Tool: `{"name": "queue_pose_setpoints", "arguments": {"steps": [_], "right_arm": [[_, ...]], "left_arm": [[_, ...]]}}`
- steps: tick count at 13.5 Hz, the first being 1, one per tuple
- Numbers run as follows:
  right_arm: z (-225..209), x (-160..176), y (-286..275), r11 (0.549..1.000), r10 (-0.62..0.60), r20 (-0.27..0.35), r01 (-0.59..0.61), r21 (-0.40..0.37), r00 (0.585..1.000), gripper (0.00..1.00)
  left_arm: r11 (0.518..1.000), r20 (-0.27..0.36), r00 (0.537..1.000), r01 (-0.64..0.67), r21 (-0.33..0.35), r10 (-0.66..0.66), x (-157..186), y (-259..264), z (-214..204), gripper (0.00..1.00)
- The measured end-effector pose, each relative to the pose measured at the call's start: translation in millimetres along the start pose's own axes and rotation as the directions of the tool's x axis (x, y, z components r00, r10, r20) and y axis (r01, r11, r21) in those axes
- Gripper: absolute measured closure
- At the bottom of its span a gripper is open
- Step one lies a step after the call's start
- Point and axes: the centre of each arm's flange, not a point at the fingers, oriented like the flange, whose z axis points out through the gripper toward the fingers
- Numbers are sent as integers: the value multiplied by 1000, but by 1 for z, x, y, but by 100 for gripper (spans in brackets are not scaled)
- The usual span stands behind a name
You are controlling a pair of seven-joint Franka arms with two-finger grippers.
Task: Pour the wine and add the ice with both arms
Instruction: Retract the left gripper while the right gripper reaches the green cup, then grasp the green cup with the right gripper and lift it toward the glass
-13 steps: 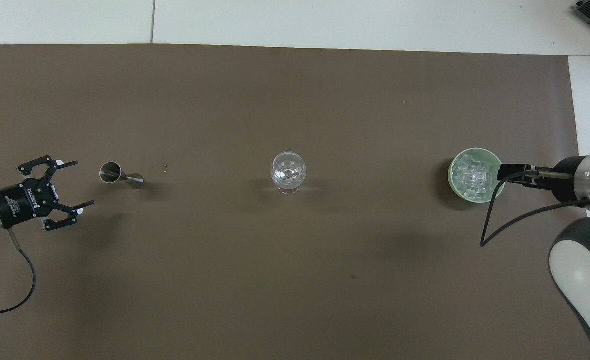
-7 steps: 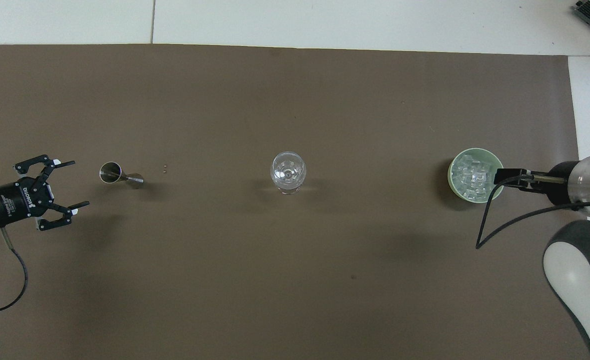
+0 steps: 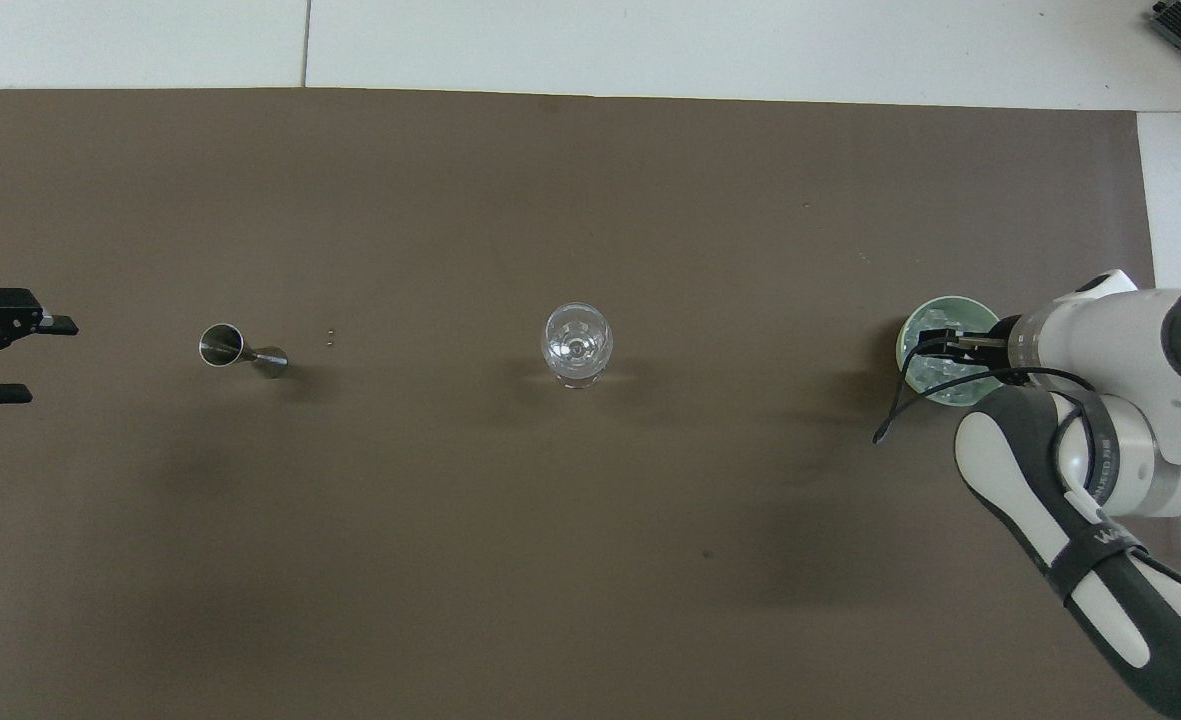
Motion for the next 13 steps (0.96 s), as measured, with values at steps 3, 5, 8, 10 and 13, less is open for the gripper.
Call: {"name": "queue_pose_setpoints", "arguments": {"steps": [3,5,8,10,13], "right_arm": [[2,-2,0,1000,-20,4,20,0,1000,53],[2,-2,0,1000,-22,6,22,0,1000,73],[2,-2,0,1000,-22,5,22,0,1000,73],[-10,2,-3,1000,-27,-16,27,3,1000,73],[-64,8,-33,998,-67,-26,68,17,997,73]], "left_arm": [[978,-22,981,-188,88,191,-3,18,-19,0],[955,-40,965,-252,154,261,-5,23,-30,0],[912,-32,933,-342,228,358,-24,44,-48,0],[887,-8,915,-389,250,404,-43,66,-59,0],[841,17,882,-454,296,470,-64,96,-75,0]]}}
